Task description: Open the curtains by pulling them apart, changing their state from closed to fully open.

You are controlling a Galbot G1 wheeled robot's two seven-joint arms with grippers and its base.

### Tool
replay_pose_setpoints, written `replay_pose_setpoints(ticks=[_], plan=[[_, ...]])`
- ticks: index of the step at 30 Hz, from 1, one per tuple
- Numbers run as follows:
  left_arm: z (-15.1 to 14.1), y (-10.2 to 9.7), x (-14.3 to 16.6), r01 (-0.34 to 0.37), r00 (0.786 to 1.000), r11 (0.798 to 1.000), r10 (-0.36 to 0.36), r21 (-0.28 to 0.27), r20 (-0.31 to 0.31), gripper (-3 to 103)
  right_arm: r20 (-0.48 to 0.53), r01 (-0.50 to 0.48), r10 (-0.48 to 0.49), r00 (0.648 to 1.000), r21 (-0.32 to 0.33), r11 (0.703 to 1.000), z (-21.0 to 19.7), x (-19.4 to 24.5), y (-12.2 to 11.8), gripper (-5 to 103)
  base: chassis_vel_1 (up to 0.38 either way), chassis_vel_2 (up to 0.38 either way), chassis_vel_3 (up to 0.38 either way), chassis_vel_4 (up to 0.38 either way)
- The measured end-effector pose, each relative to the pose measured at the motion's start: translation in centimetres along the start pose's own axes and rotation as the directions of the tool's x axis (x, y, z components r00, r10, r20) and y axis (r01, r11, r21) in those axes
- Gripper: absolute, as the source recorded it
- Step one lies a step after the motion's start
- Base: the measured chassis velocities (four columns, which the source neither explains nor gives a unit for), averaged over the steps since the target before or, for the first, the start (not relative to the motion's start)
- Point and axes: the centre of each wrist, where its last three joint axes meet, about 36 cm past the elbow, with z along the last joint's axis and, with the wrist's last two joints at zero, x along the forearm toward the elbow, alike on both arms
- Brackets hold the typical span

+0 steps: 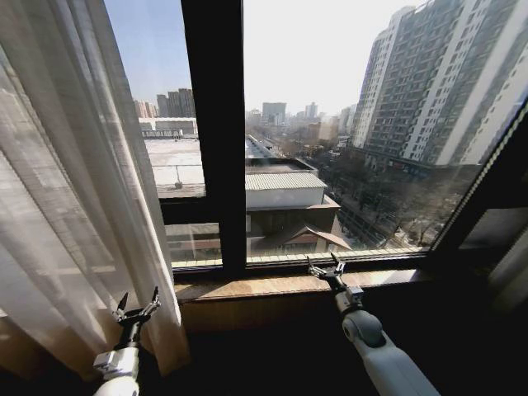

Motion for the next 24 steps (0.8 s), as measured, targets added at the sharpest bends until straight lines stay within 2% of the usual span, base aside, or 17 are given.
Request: replay_pose_setpoints(ticks=[24], plan=[[0.0,0.0,0.0,0.0,1.0,1.0,0.0,0.0,0.0,100,0.0,0.0,0.0,1.0,0.0,1.0,0.0,0.0,0.0,100,0.0,0.0,0.0,0.0]])
